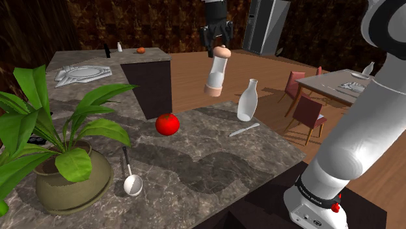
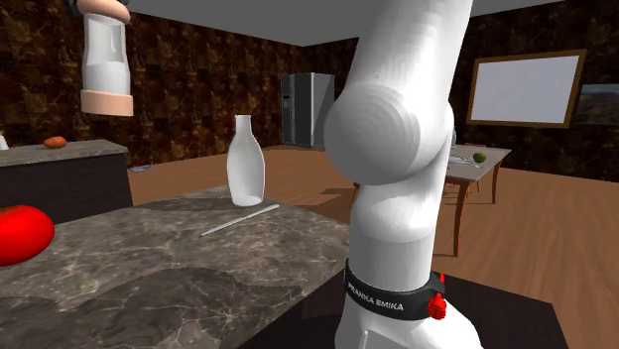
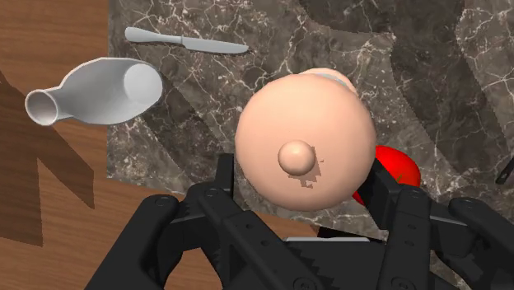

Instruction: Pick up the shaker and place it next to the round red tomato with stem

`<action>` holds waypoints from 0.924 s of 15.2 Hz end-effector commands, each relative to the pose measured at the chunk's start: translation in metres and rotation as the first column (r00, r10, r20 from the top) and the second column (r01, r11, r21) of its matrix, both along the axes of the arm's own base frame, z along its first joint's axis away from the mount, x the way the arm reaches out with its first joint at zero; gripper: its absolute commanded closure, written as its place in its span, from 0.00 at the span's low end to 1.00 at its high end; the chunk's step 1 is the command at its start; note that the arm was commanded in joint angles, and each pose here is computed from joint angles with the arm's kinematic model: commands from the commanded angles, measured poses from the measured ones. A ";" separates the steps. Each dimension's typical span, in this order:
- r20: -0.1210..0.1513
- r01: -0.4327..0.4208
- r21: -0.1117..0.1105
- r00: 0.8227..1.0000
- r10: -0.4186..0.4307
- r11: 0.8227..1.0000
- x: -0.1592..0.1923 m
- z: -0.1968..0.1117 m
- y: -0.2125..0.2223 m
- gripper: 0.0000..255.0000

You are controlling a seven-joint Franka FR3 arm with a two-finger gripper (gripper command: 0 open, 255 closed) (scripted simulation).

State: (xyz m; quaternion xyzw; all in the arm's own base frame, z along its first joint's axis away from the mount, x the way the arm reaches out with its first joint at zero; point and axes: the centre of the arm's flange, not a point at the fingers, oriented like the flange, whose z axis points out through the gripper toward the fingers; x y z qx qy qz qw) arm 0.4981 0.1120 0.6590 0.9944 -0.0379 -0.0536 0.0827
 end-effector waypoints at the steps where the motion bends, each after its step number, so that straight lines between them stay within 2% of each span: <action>1: 0.000 0.001 0.001 1.000 -0.001 1.000 0.024 -0.002 0.014 1.00; 3: 0.000 0.001 0.001 1.000 -0.001 1.000 0.042 -0.002 0.025 1.00; 14: 0.000 0.001 0.001 1.000 -0.001 1.000 0.042 -0.060 0.025 1.00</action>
